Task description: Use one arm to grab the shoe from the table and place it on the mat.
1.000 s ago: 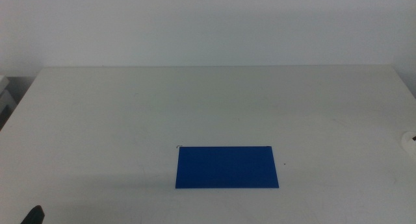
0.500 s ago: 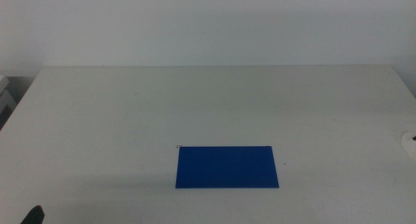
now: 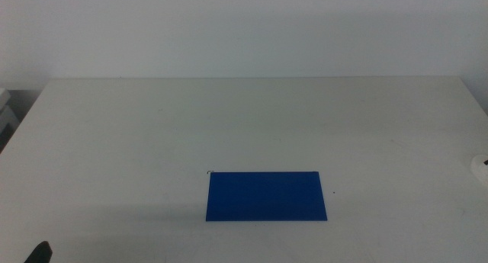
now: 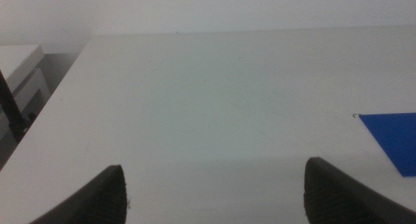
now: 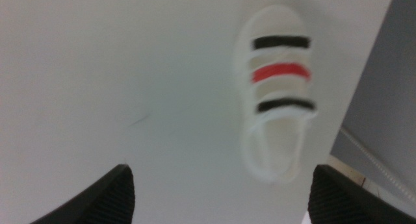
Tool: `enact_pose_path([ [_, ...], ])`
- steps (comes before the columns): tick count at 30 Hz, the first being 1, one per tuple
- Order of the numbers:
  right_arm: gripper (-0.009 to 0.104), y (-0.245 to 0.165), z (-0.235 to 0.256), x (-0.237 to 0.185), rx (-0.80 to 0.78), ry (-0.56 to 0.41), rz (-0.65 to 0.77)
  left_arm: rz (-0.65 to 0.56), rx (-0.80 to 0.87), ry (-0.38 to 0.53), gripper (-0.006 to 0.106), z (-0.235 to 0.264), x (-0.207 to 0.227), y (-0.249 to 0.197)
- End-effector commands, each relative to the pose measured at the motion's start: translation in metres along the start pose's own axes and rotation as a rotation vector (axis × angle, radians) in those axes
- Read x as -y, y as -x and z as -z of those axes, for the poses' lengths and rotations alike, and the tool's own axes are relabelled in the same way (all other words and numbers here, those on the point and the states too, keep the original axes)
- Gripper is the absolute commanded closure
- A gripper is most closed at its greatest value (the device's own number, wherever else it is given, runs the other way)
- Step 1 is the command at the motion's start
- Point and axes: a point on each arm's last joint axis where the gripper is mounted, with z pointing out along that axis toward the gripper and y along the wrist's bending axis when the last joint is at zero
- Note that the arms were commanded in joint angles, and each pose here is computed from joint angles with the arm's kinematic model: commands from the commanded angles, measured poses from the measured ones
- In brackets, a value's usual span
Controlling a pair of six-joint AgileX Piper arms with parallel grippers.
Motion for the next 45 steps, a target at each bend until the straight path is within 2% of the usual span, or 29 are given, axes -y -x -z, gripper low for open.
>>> enact_pose_path([
  [1, 0.013, 0.010, 0.007, 0.016, 0.077, -0.062, -0.007, 0.012, 0.087, -0.001, 0.007, 0.001, 0.000, 0.006],
  [5, 0.013, 0.023, -0.009, 0.034, 0.066, -0.061, -0.024, 0.012, 0.087, -0.001, 0.007, 0.001, 0.000, 0.006],
  [13, 0.013, 0.037, -0.061, 0.052, -0.019, 0.007, -0.035, 0.012, 0.087, -0.001, 0.007, 0.001, 0.000, 0.006],
  [21, 0.019, 0.032, -0.085, 0.060, -0.092, -0.020, 0.001, 0.012, 0.087, -0.001, 0.007, 0.001, 0.000, 0.006],
  [24, 0.027, 0.033, -0.090, 0.060, -0.100, -0.011, 0.002, 0.012, 0.087, -0.001, 0.007, 0.001, 0.000, 0.006],
  [26, 0.037, 0.031, -0.091, 0.060, -0.118, -0.006, 0.005, 0.012, 0.087, -0.001, 0.007, 0.001, 0.000, 0.006],
  [28, 0.051, 0.029, -0.091, 0.059, -0.138, -0.001, 0.011, 0.012, 0.087, -0.001, 0.007, 0.001, 0.000, 0.006],
  [32, 0.092, 0.028, -0.090, 0.057, -0.151, 0.017, 0.008, 0.012, 0.087, -0.001, 0.007, 0.001, 0.000, 0.006],
  [33, 0.099, 0.030, -0.088, 0.055, -0.149, 0.017, 0.010, 0.012, 0.087, -0.001, 0.007, 0.001, 0.000, 0.006],
  [40, 0.099, 0.042, -0.060, 0.037, -0.100, -0.001, 0.014, 0.012, 0.087, -0.001, 0.007, 0.001, 0.000, 0.006],
  [45, 0.099, 0.056, -0.033, 0.008, -0.094, 0.009, 0.036, 0.012, 0.087, -0.001, 0.007, 0.001, 0.000, 0.006],
])
